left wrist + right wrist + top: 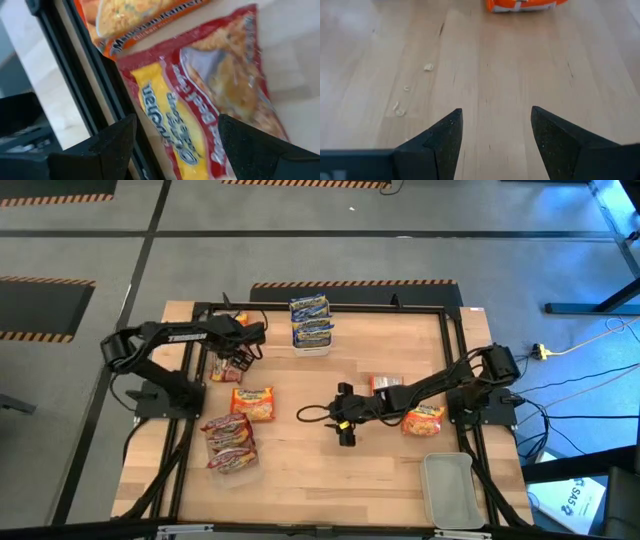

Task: Sort Maruchan noodles
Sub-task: Put the red noodle pack into the transparent bin

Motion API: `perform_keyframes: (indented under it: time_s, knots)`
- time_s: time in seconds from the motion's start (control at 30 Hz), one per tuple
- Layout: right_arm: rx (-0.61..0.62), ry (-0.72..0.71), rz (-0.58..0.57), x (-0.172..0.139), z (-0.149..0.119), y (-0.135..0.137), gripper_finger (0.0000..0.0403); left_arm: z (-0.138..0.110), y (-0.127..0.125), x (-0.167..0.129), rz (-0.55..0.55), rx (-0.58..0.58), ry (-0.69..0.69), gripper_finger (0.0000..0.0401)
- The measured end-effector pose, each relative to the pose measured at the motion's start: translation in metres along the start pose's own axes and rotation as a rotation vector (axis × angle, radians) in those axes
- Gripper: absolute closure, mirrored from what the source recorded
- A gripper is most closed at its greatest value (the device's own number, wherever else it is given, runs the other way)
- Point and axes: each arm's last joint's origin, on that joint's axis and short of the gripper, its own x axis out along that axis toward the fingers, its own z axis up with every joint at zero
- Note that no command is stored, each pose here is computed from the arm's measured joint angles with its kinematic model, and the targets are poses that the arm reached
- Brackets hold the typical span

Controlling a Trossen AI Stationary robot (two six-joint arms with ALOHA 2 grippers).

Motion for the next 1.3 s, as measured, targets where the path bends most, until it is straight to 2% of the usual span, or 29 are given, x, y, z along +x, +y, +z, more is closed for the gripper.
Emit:
perform_keyframes:
  time_s: [0.23, 0.37, 0.67, 1.0, 1.3]
  knots:
    - [0.032, 0.006, 0.003, 0.004, -0.003, 0.002, 0.0185, 0.007, -0.015, 0.017, 0.041, 0.067, 0.05, 0.0126]
    - [0.011, -0.018, 0.006, 0.003, -0.001, 0.01, 0.0185, 0.01, -0.027, 0.019, 0.01, 0.116, -0.005, 0.0127]
    - [-0.06, -0.021, -0.066, -0.013, 0.002, 0.027, 0.0185, 0.009, -0.061, -0.001, -0.269, 0.159, -0.093, 0.0126]
    - [-0.065, -0.013, -0.118, -0.036, 0.01, 0.023, 0.0185, 0.005, -0.106, -0.025, -0.615, 0.227, -0.274, 0.0126]
    - [-0.057, -0.012, -0.12, -0.04, 0.011, 0.022, 0.0185, -0.02, -0.163, -0.033, -0.782, 0.337, -0.401, 0.0126]
